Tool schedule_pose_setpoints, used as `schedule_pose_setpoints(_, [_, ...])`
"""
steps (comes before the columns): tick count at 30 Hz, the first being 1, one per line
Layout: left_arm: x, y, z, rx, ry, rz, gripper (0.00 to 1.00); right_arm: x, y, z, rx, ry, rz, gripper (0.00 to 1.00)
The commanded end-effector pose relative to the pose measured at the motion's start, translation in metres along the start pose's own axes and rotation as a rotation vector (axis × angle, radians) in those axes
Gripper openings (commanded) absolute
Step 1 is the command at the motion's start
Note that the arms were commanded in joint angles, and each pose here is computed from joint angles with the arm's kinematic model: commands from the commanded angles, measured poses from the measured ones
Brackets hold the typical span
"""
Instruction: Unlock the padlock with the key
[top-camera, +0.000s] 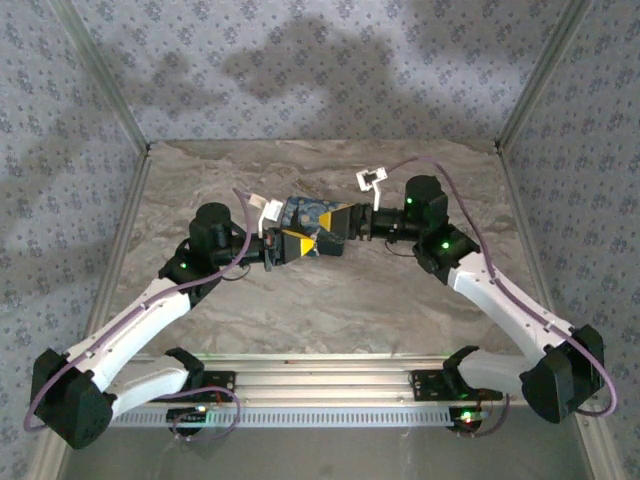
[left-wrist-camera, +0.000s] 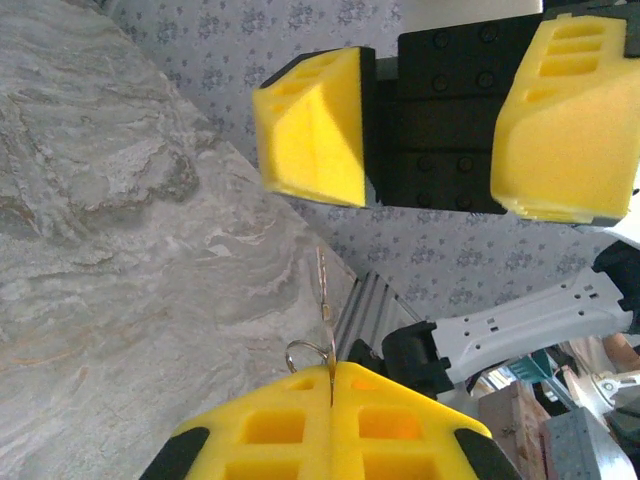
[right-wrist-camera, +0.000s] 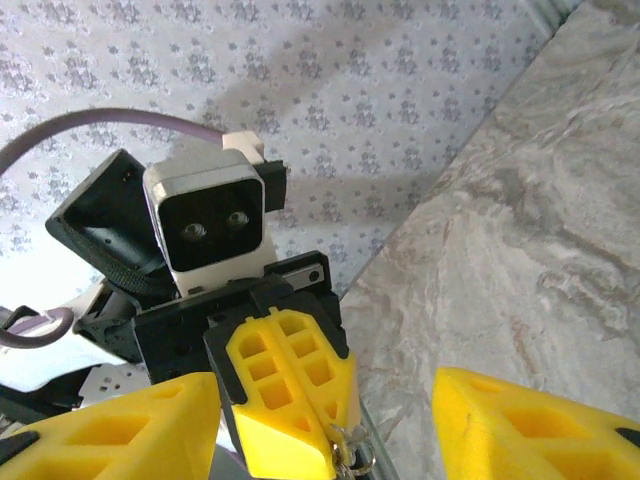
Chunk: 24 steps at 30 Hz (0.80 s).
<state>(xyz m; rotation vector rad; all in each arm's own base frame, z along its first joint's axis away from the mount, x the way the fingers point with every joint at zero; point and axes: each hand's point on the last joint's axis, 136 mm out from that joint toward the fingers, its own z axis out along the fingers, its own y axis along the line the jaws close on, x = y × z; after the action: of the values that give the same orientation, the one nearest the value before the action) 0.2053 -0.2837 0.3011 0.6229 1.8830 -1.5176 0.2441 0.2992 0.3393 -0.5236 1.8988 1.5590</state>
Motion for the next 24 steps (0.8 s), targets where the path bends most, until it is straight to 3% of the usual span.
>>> schedule_pose_setpoints(1, [-0.012, -0.016, -0.003, 0.045, -0.017, 0.062, 0.00, 0.006, 0.009, 0.009, -0.028, 0.059, -0.023, 0.59])
schedule_pose_setpoints(4, [-0.013, -0.018, -0.003, 0.054, -0.016, 0.067, 0.00, 0.011, 0.006, 0.015, -0.028, 0.087, -0.018, 0.57])
schedule_pose_setpoints(9, [-0.013, -0.016, -0.003, 0.040, -0.012, 0.073, 0.00, 0.009, 0.005, 0.017, -0.027, 0.088, -0.016, 0.24])
schedule_pose_setpoints(14, [-0.014, -0.006, -0.005, 0.008, -0.020, 0.060, 0.00, 0.007, 0.004, 0.016, -0.017, 0.085, -0.012, 0.02])
schedule_pose_setpoints(22, [-0.021, 0.008, -0.003, -0.059, -0.028, 0.057, 0.00, 0.007, -0.005, 0.018, 0.067, 0.072, 0.027, 0.00])
schedule_pose_setpoints(23, [-0.022, 0.011, -0.004, -0.081, -0.029, 0.063, 0.02, 0.006, -0.009, 0.018, 0.097, 0.066, 0.042, 0.00])
schedule_pose_setpoints(24, [-0.024, 0.015, -0.005, -0.114, -0.035, 0.074, 0.11, 0.006, -0.013, 0.018, 0.133, 0.061, 0.062, 0.00])
